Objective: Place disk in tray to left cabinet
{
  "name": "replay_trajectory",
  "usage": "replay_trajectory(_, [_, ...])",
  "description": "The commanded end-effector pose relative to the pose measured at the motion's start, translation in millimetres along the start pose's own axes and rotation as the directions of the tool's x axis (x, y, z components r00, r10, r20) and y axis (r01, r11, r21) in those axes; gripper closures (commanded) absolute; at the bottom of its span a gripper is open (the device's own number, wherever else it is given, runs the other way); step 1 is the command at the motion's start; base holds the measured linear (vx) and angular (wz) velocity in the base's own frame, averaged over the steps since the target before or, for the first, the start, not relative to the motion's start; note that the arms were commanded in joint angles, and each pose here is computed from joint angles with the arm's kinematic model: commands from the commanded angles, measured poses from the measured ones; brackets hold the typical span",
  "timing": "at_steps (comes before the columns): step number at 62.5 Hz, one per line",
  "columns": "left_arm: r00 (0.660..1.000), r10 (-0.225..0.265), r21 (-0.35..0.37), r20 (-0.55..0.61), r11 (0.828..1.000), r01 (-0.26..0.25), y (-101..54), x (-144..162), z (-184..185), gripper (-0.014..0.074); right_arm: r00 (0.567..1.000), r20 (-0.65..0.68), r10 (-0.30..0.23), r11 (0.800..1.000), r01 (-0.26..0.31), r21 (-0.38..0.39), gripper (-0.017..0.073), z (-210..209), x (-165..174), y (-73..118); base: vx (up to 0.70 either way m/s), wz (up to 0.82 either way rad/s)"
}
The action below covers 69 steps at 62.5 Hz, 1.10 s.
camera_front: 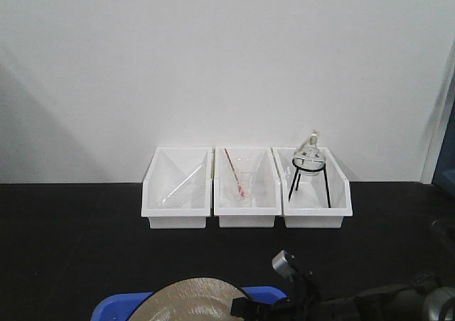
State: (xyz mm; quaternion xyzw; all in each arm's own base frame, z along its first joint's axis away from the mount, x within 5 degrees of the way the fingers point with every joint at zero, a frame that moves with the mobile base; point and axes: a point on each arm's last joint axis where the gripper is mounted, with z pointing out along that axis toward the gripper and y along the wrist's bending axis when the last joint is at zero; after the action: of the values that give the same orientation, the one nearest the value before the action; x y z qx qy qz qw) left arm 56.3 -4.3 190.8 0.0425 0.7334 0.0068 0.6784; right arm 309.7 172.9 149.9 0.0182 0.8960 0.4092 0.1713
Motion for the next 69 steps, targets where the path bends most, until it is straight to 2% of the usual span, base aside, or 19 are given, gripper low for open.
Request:
replay_trajectory(1, [0.997, -0.013, -0.027, 0.079, 1.0, 0.015, 2.3, -3, -1, 0.0594, 0.998, 0.038, -0.046, 0.993, 0.049, -0.103, 0.0359, -14, -10, 26.1, 0.0, 0.0])
replay_trajectory(8, [0.997, -0.013, -0.027, 0.079, 1.0, 0.015, 2.3, -3, -1, 0.0594, 0.995, 0.05, -0.082, 0.994, 0.086, -0.073, 0.0242, -15, -12, 23.2, 0.0, 0.0])
replay_trajectory(13, [0.997, -0.013, -0.027, 0.079, 1.0, 0.015, 2.3, -3, -1, 0.0594, 0.989, 0.066, -0.133, 0.99, 0.136, -0.046, 0.0165, -14, -13, 21.2, 0.0, 0.0])
replay_trajectory(18, [0.997, -0.013, -0.027, 0.079, 1.0, 0.015, 2.3, -3, -1, 0.0594, 0.968, 0.104, -0.23, 0.973, 0.228, 0.027, 0.0119, -16, -17, 17.5, 0.0, 0.0])
replay_trajectory(21, [0.997, -0.013, -0.027, 0.079, 1.0, 0.015, 2.3, -3, -1, 0.0594, 0.946, 0.126, -0.297, 0.954, 0.29, 0.075, 0.0111, -19, -21, 16.4, 0.0, 0.0])
replay_trajectory(26, [0.997, -0.013, -0.027, 0.079, 1.0, 0.015, 2.3, -3, -1, 0.0594, 0.899, 0.16, -0.407, 0.909, 0.38, 0.174, 0.011, -25, -28, 14.8, 0.0, 0.0])
replay_trajectory(27, [0.997, -0.013, -0.027, 0.079, 1.0, 0.015, 2.3, -3, -1, 0.0594, 0.885, 0.165, -0.434, 0.893, 0.4, 0.204, 0.011, -27, -29, 13.9, 0.0, 0.0])
replay_trajectory(31, [0.997, -0.013, -0.027, 0.079, 1.0, 0.015, 2.3, -3, -1, 0.0594, 0.846, 0.192, -0.497, 0.851, 0.432, 0.3, 0.011, -35, -36, 13.2, 0.0, 0.0])
replay_trajectory(36, [0.997, -0.013, -0.027, 0.079, 1.0, 0.015, 2.3, -3, -1, 0.0594, 0.811, 0.211, -0.546, 0.8, 0.429, 0.42, 0.011, -46, -43, 11.2, 0.0, 0.0])
replay_trajectory(39, [0.997, -0.013, -0.027, 0.079, 1.0, 0.015, 2.3, -3, -1, 0.0594, 0.783, 0.196, -0.59, 0.745, 0.434, 0.507, 0.0111, -55, -47, 9.4, 0.0, 0.0])
replay_trajectory(41, [0.997, -0.013, -0.027, 0.079, 1.0, 0.015, 2.3, -3, -1, 0.0594, 0.772, 0.191, -0.606, 0.717, 0.425, 0.552, 0.0111, -60, -49, 8.8, 0.0, 0.0])
replay_trajectory(46, [0.997, -0.013, -0.027, 0.079, 1.0, 0.015, 2.3, -3, -1, 0.0594, 0.758, 0.211, -0.617, 0.674, 0.371, 0.639, 0.0111, -78, -53, 11.2, 0.0, 0.0])
replay_trajectory(52, [0.997, -0.013, -0.027, 0.079, 1.0, 0.015, 2.3, -3, -1, 0.0594, 0.729, 0.258, -0.634, 0.649, 0.321, 0.69, 0.0111, -101, -56, 22.2, 0.0, 0.0])
replay_trajectory(55, [0.997, -0.013, -0.027, 0.079, 1.0, 0.015, 2.3, -3, -1, 0.0594, 0.708, 0.29, -0.644, 0.647, 0.302, 0.701, 0.0113, -115, -56, 30.7, 0.0, 0.0])
replay_trajectory(64, [0.997, -0.013, -0.027, 0.079, 1.0, 0.015, 2.3, -3, -1, 0.0594, 0.637, 0.376, -0.673, 0.662, 0.291, 0.69, 0.0139, -154, -43, 54.5, 0.0, 0.0])
replay_trajectory(69, [0.997, -0.013, -0.027, 0.079, 1.0, 0.015, 2.3, -3, -1, 0.0594, 0.608, 0.41, -0.68, 0.672, 0.294, 0.679, 0.0158, -174, -27, 60.6, 0.0, 0.0])
